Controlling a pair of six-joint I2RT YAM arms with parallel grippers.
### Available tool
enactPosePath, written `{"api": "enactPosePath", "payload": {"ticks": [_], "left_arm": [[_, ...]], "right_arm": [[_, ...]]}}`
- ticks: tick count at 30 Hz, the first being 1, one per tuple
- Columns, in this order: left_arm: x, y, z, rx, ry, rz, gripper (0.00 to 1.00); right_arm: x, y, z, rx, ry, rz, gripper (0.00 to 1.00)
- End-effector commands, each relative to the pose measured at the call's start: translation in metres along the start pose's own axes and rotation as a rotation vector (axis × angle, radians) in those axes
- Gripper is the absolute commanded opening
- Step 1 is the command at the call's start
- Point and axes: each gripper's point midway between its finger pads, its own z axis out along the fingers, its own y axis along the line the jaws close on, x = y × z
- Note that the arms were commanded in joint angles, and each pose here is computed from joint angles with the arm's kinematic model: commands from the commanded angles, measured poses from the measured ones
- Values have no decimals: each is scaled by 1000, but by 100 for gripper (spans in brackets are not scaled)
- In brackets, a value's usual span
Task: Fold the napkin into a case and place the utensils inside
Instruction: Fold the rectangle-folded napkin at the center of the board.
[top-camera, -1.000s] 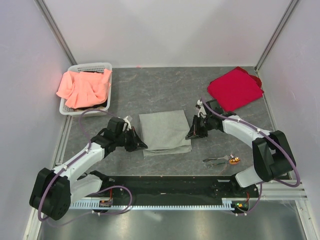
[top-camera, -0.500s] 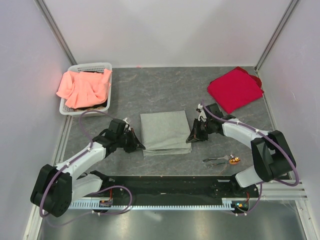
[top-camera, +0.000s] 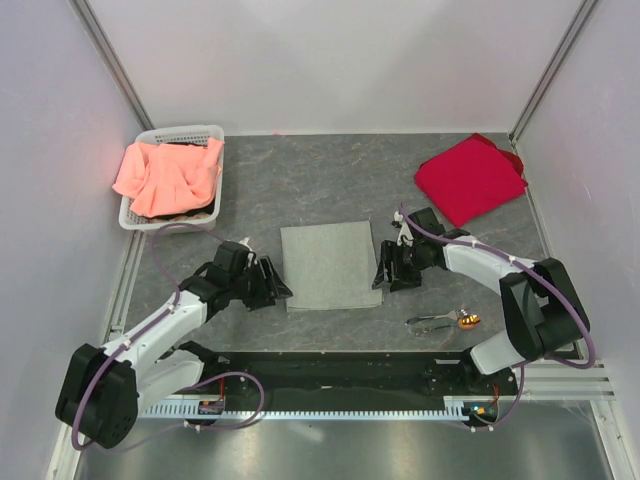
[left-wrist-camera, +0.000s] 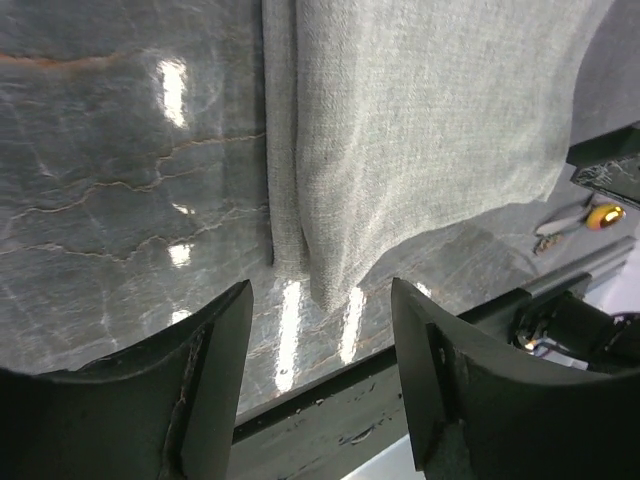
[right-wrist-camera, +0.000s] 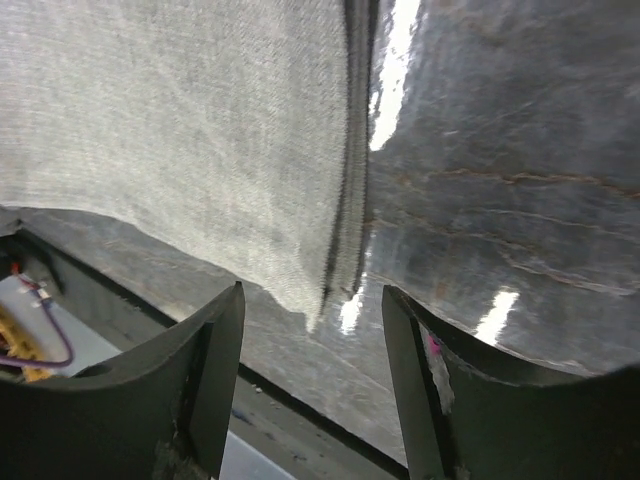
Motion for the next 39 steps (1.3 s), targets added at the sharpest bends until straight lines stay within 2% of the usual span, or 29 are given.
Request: {"api": "enactPosePath", "payload": {"ticks": [1, 4, 8, 12, 18, 21, 24, 28, 31, 35, 38, 39], "left_arm": [[-33, -13, -4, -41, -89, 17, 64], [-65, -25, -1, -65, -159, 44, 64], [-98, -31, 19, -97, -182, 55, 63], [-123, -25, 42, -137, -194, 35, 57], [-132, -22, 58, -160, -174, 42, 54], [-132, -17, 66, -173, -160, 39, 50], [-130, -12, 70, -190, -150, 34, 45], [-129, -2, 70, -224, -160, 39, 40], [-127, 2, 69, -233, -166, 49, 40], [-130, -8, 54, -211, -198, 79, 51], [-126, -26, 31, -151, -217, 103, 50], [-125, -37, 21, -110, -229, 109, 49]], "right_arm": [[-40, -1, -11, 81, -104, -105, 65], [-72, 0, -7, 126, -154, -133, 65], [-127, 17, 0, 111, -233, -167, 64], [-159, 20, 9, 138, -256, -190, 60], [-189, 22, 26, 139, -262, -211, 54], [-197, 19, 38, 143, -252, -208, 48], [-203, 15, 46, 160, -251, -201, 36], [-215, 6, 47, 215, -284, -203, 33], [-222, -2, 51, 251, -299, -218, 35], [-224, -5, 49, 274, -302, -216, 43], [-219, -1, 30, 299, -302, -203, 54], [-216, 4, 25, 299, -305, -202, 61]]}}
